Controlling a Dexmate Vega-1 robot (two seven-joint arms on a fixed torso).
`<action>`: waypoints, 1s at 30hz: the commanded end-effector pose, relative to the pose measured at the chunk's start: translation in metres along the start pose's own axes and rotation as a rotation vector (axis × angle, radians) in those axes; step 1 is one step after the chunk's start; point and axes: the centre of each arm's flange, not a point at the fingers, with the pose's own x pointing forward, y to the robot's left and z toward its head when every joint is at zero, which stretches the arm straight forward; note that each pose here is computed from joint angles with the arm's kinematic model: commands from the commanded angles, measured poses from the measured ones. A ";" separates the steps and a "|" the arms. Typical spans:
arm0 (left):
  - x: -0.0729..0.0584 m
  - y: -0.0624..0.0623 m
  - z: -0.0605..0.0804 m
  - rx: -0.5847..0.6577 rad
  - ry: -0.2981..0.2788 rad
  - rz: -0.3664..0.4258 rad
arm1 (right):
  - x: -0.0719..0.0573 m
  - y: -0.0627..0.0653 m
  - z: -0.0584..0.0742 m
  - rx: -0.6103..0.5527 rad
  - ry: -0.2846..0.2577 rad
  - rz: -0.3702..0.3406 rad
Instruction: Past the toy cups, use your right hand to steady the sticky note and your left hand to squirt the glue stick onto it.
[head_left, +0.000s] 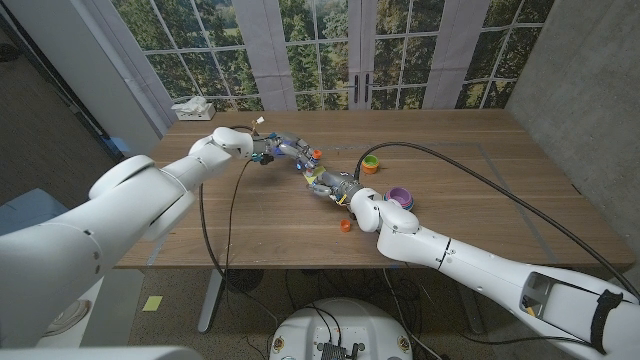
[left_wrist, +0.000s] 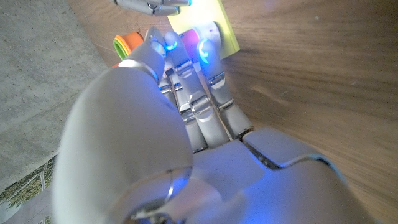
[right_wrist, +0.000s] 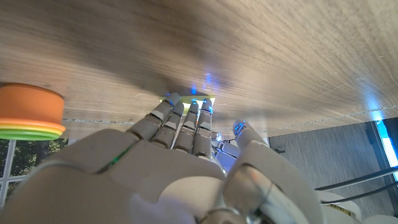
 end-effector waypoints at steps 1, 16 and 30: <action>0.011 -0.005 0.005 0.022 0.024 0.002 | -0.001 0.000 -0.002 0.008 -0.004 0.004; 0.022 -0.013 0.010 0.021 0.003 0.029 | -0.007 0.003 -0.003 0.016 -0.011 0.018; 0.026 -0.020 0.010 -0.002 -0.041 0.059 | -0.009 0.006 -0.002 0.012 -0.008 0.037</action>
